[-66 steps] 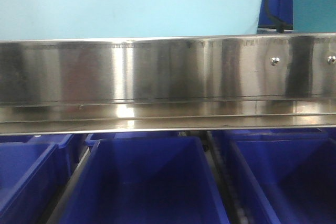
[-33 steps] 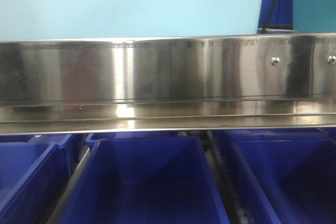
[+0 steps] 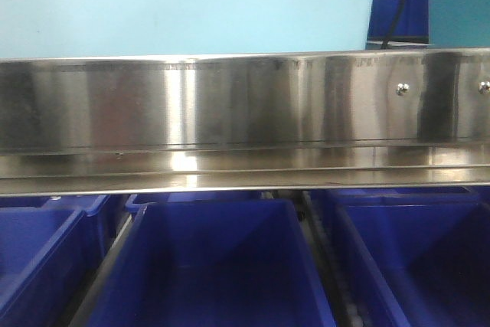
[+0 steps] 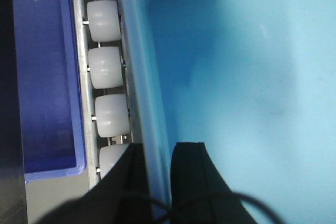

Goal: Move two blue bins to right shelf middle

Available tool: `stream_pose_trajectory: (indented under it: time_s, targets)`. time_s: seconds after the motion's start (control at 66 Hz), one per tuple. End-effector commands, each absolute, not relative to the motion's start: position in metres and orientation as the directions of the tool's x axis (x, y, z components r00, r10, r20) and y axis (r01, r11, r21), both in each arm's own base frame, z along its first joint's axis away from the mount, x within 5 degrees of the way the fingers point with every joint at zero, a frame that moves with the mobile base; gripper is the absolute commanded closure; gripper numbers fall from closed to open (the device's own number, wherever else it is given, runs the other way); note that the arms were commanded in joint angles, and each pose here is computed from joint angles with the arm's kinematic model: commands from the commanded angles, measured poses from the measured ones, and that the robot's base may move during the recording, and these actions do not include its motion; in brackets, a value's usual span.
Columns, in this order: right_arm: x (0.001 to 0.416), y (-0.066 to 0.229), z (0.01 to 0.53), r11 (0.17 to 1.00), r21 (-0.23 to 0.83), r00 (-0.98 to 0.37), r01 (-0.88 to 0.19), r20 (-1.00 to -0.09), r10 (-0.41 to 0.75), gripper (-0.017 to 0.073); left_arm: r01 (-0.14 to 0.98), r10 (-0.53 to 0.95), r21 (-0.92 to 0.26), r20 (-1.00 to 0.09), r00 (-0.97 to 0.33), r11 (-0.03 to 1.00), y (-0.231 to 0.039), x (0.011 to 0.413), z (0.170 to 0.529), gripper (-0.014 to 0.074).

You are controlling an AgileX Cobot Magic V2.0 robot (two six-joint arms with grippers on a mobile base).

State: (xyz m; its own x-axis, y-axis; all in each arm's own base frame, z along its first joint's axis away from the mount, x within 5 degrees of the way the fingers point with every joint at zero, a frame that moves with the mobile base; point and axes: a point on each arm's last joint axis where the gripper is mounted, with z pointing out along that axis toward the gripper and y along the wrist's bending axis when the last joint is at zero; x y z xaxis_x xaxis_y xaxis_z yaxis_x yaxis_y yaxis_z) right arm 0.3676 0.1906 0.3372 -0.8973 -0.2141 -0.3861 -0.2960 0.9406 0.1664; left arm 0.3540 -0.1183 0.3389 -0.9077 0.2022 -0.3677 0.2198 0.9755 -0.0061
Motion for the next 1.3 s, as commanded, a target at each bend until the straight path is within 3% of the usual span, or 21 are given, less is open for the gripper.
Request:
stream_pose_trajectory:
  time_s: [0.0,0.212,0.5,0.803,0.97,1.288]
  targets:
    - [0.364,0.192,0.346,0.930,0.183,-0.883,-0.320,-0.413,-0.223,0.0712,0.230,0.199,-0.036,-0.383,-0.902,0.972,-0.122,0.352,0.343,0.0704]
    - [0.351,0.185,0.371,0.927,0.177,-0.857,-0.329,-0.469,-0.214,0.0712,0.233,0.188,-0.058,-0.423,-0.886,0.971,-0.120,0.342,0.360,0.0704]
    - [0.329,0.171,0.427,0.921,0.169,-0.772,-0.350,-0.608,-0.182,0.0712,0.255,0.144,-0.125,-0.561,-0.815,0.959,-0.110,0.300,0.417,0.0704]
    - [0.305,0.158,0.495,0.907,0.177,-0.627,-0.382,-0.771,-0.114,0.0712,0.308,0.021,-0.174,-0.841,-0.540,0.935,-0.098,0.261,0.494,0.0704]
    - [0.299,0.155,0.514,0.901,0.180,-0.578,-0.393,-0.811,-0.090,0.0712,0.328,-0.007,-0.187,-0.877,-0.480,0.926,-0.096,0.252,0.517,0.0704]
    - [0.299,0.155,0.514,0.901,0.181,-0.576,-0.394,-0.813,-0.089,0.0712,0.325,-0.001,-0.185,-0.870,-0.492,0.928,-0.097,0.254,0.514,0.0704]
